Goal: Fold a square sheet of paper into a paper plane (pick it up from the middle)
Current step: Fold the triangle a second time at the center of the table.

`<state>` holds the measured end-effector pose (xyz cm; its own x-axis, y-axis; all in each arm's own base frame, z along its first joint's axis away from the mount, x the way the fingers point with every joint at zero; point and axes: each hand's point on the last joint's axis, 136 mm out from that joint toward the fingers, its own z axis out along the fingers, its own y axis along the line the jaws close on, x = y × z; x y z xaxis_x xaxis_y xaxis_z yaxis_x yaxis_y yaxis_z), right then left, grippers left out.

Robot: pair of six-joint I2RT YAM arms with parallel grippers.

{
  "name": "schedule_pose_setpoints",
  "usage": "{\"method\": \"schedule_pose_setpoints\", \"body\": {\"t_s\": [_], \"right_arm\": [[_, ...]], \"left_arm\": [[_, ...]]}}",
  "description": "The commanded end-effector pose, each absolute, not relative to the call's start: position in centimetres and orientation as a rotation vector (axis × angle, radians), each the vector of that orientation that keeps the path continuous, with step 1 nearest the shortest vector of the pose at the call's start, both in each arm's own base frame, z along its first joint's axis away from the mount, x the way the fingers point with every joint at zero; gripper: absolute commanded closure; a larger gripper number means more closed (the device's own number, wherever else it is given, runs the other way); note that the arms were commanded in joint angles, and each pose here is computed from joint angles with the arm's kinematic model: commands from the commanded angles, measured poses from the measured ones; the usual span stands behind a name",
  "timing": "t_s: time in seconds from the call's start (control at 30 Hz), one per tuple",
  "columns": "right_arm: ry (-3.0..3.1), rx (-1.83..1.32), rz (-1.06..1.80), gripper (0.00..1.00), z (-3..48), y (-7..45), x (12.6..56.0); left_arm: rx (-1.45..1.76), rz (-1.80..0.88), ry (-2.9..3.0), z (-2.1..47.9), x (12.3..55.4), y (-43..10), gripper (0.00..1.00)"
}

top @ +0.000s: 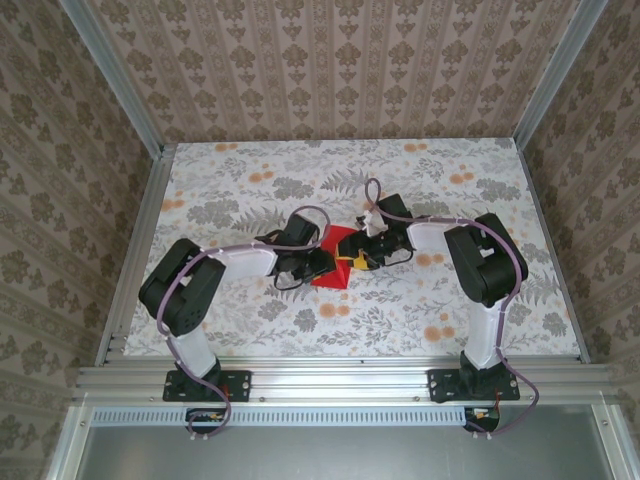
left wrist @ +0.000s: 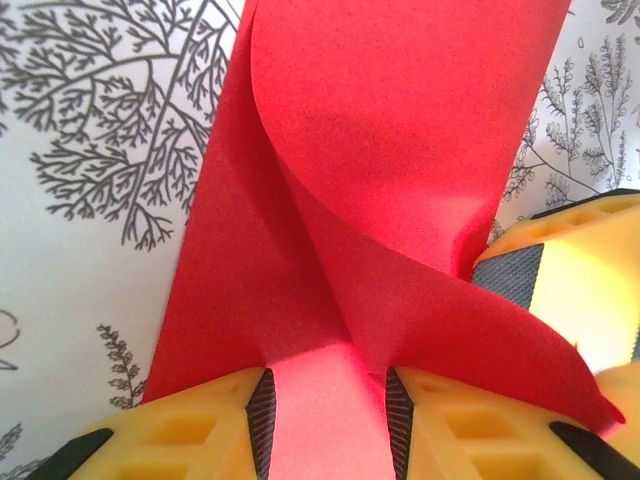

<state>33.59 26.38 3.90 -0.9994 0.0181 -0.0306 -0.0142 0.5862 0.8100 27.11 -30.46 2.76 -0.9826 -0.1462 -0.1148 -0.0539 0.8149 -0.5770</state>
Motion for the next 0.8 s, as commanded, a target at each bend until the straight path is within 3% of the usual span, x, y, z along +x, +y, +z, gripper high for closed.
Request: {"method": "schedule_pose_setpoints", "body": {"t_s": [0.0, 0.37, 0.6, 0.77], "right_arm": [[2.806, 0.141, 1.315, 0.34, 1.7, 24.4, 33.9], [2.772, 0.106, 1.323, 0.37, 2.2, 24.2, 33.8], [2.757, 0.09, 1.314, 0.52, 2.6, 24.1, 33.9], [2.75, 0.085, 1.339, 0.68, 2.8, 24.4, 34.1]], "left_arm": [[-0.123, -0.818, 2.893, 1.8, 26.7, -30.2, 0.62], [-0.129, -0.787, 2.913, 1.8, 26.9, -30.2, 0.62], [-0.146, -0.754, 2.944, 1.7, 26.8, -30.1, 0.62], [-0.143, -0.758, 2.94, 1.9, 26.9, -30.3, 0.62]]}}
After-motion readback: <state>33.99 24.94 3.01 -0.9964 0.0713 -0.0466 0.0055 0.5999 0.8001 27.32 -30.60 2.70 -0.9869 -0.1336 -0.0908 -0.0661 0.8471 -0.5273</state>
